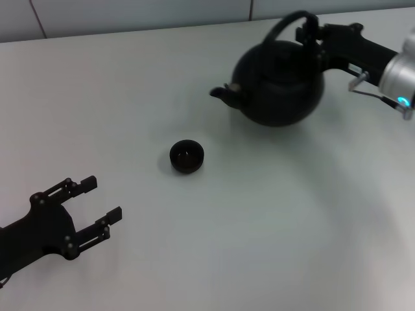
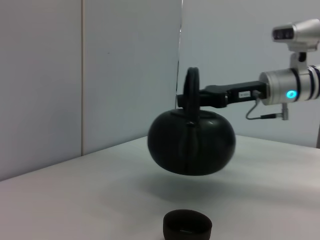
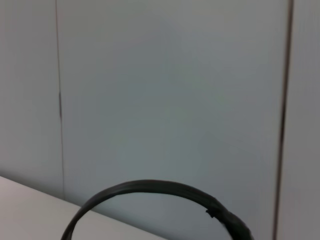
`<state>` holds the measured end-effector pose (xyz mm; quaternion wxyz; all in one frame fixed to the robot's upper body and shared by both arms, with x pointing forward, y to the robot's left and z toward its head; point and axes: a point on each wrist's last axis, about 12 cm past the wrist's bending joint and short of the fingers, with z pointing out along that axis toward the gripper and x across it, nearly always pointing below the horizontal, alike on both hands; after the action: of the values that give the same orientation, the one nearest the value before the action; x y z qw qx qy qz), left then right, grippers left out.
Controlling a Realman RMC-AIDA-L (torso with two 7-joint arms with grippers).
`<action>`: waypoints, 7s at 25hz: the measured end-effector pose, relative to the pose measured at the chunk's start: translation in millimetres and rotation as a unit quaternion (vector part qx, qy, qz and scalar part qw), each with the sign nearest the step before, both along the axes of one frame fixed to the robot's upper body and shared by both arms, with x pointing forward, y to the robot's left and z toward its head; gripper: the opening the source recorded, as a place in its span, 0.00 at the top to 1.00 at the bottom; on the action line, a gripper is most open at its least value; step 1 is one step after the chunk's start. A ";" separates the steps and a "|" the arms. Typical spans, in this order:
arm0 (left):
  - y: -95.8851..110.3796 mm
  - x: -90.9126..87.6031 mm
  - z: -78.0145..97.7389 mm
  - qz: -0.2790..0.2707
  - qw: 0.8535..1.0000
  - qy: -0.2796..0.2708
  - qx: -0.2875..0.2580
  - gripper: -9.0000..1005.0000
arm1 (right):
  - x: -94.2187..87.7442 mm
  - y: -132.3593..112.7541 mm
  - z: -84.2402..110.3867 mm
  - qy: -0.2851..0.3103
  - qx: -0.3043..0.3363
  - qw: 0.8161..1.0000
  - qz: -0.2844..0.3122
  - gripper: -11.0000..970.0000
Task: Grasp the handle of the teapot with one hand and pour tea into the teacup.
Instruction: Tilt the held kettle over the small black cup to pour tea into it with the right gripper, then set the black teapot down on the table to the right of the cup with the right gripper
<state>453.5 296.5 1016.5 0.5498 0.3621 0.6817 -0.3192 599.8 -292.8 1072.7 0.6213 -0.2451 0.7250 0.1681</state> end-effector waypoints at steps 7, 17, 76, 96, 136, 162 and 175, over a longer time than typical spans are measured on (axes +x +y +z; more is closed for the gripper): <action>-0.6 0.5 0.2 -0.002 1.000 -0.001 0.000 0.28 | 12.0 20.0 4.3 0.009 -0.016 0.999 0.029 0.90; -1.1 2.0 2.0 -0.005 1.000 -0.004 -0.003 0.28 | 16.5 22.6 13.3 -0.011 -0.057 0.997 0.056 0.90; 0.7 1.3 6.6 -0.002 1.000 -0.010 -0.021 0.28 | 23.0 58.6 34.9 -0.194 -0.238 0.936 0.171 0.86; 0.9 -1.1 6.7 -0.003 1.000 -0.010 -0.025 0.28 | 21.9 67.5 32.6 -0.218 -0.275 0.917 0.191 0.85; 3.7 -4.5 9.6 0.002 0.999 -0.017 -0.040 0.28 | 2.3 20.5 22.8 -0.052 -0.063 0.995 0.059 0.82; 3.7 -8.2 9.1 -0.002 0.999 -0.010 -0.046 0.28 | -56.6 -26.6 -26.4 -0.012 0.053 0.997 -0.055 0.81; 1.8 -6.3 9.9 -0.005 0.999 -0.006 -0.051 0.28 | -58.5 -23.6 -38.3 0.005 0.032 0.997 -0.064 0.80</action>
<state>447.2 298.3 1026.4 0.5700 0.3388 0.6597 -0.3537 541.3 -316.5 1034.4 0.6350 -0.1772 0.7365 0.1517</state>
